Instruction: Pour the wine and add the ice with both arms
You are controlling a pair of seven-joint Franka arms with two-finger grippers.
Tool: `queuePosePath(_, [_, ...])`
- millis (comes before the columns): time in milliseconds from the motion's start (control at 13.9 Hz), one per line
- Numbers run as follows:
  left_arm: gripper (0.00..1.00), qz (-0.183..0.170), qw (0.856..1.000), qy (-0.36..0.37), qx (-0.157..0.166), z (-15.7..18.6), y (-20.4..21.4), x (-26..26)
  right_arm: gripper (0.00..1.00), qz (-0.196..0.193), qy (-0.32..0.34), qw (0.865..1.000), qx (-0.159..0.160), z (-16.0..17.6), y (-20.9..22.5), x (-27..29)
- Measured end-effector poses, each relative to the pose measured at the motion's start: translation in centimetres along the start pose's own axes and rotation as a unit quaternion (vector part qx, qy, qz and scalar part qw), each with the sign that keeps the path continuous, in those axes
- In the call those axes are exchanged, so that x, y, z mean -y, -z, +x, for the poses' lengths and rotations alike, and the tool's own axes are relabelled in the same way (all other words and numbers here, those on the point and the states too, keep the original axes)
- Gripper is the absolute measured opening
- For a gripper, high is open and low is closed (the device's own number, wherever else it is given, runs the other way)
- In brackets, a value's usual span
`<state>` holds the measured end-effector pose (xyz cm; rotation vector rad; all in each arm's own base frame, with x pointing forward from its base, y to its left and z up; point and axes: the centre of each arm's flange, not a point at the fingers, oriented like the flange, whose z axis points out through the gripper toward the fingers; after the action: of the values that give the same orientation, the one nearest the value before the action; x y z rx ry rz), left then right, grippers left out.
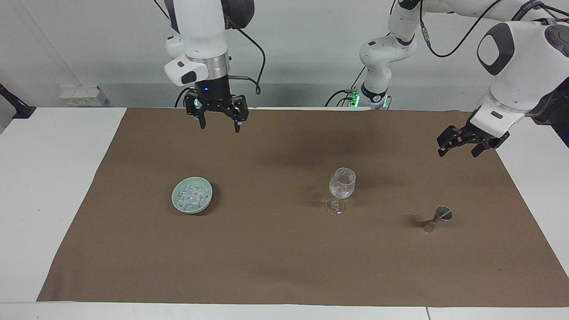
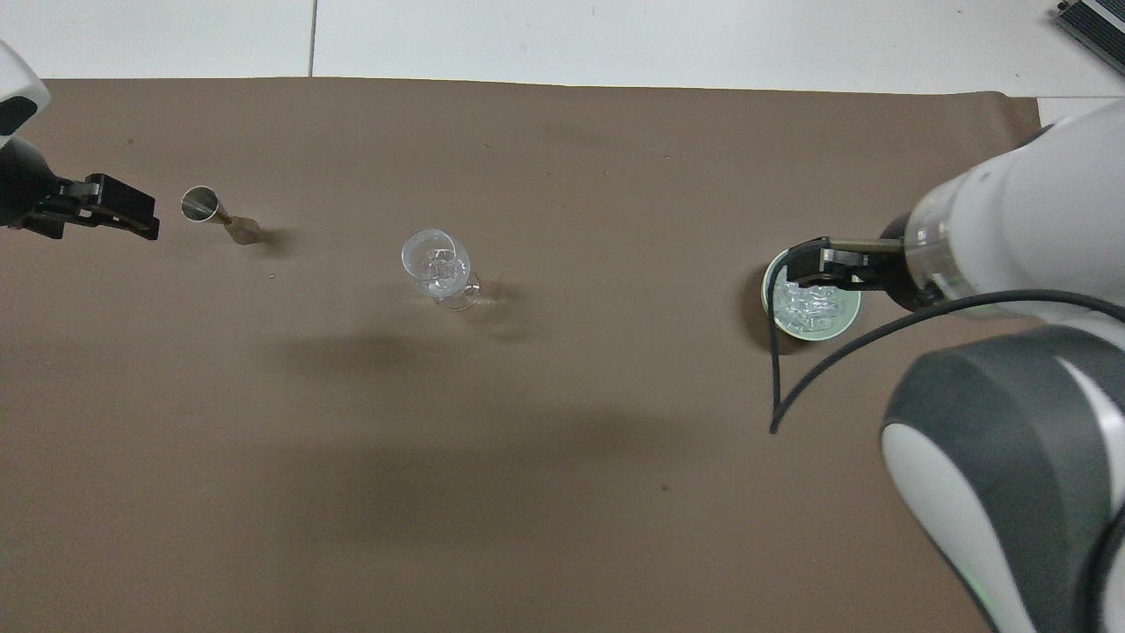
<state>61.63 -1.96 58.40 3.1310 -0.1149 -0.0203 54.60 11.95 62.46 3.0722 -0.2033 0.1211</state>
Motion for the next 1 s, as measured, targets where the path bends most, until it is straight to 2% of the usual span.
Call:
queuePosePath(143, [1.00, 0.000, 1.000, 0.001, -0.001, 0.0, 0.1, 0.1, 1.00, -0.008, 0.006, 1.000, 0.014, 0.4, 0.2, -3.9])
queuePosePath(287, [1.00, 0.001, 1.000, 0.001, -0.002, 0.0, 0.1, 0.1, 1.00, -0.011, 0.004, 0.999, 0.031, 0.2, 0.7, -5.4])
queuePosePath(574, [1.00, 0.001, 1.000, 0.003, -0.004, 0.0, 0.2, 0.3, 1.00, 0.001, 0.003, 0.999, 0.039, 0.2, 2.6, -5.4])
queuePosePath(1004, [1.00, 0.017, 1.000, -0.004, -0.004, 0.0, 0.3, -0.1, 1.00, 0.010, 0.013, 0.999, 0.047, 1.1, 2.3, -5.5])
